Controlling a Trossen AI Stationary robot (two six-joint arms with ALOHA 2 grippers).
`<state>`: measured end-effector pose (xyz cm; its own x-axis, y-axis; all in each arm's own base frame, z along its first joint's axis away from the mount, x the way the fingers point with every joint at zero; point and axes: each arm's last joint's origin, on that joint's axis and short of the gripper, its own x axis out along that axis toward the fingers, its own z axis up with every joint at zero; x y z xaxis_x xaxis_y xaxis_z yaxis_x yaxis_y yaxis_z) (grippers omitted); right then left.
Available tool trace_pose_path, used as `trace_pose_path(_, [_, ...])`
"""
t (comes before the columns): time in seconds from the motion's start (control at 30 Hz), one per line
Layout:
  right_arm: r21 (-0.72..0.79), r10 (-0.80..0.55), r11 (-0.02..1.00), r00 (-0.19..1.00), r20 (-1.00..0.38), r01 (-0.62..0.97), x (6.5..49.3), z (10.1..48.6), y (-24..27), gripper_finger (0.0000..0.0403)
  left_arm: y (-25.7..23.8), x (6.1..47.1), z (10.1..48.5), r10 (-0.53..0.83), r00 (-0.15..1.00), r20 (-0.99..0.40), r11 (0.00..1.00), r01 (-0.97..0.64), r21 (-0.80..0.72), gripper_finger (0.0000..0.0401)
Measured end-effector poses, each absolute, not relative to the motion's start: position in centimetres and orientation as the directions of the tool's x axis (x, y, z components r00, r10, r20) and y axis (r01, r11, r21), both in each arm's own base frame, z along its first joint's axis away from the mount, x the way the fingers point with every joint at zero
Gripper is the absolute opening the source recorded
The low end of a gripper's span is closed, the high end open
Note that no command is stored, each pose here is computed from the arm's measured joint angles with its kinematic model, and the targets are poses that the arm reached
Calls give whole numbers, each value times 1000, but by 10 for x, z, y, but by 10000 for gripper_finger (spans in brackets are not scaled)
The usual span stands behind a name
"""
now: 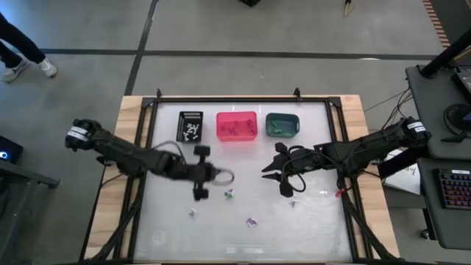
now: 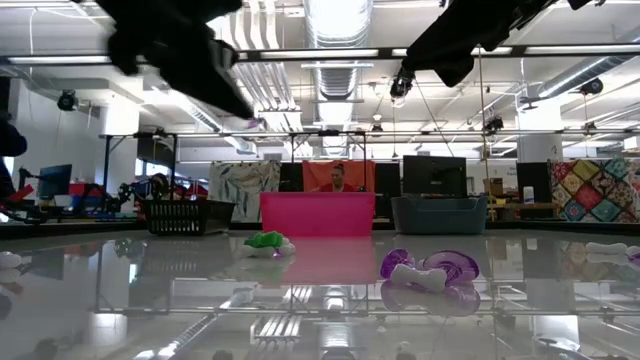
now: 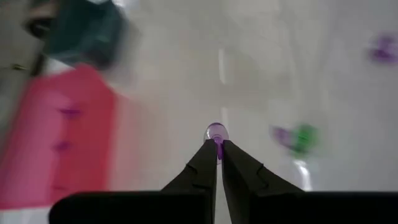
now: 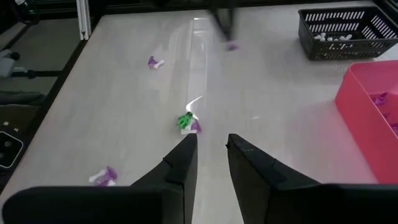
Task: Sort Halloween decoration
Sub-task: Put the purple hat toy into the pink bin
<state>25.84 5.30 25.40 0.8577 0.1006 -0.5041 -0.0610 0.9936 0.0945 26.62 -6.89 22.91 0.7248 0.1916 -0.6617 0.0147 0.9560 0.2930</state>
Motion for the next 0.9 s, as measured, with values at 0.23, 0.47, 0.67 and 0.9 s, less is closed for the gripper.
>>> trace_pose_path(0.23, [95,101,994,859,-502,-61,259,254,53,84,10,289,236,279,765,-581,944,-108,312,0])
trace_pose_path(0.47, [101,101,993,861,-498,-58,259,255,53,85,83,290,228,435,699,-567,901,-330,283,0])
trace_pose_path(0.67, [101,102,993,865,-491,-60,259,255,53,79,118,288,210,498,620,-606,863,-420,280,0])
trace_pose_path(0.9, [99,102,993,868,-485,-62,259,256,53,86,128,291,197,506,595,-624,854,-449,264,22])
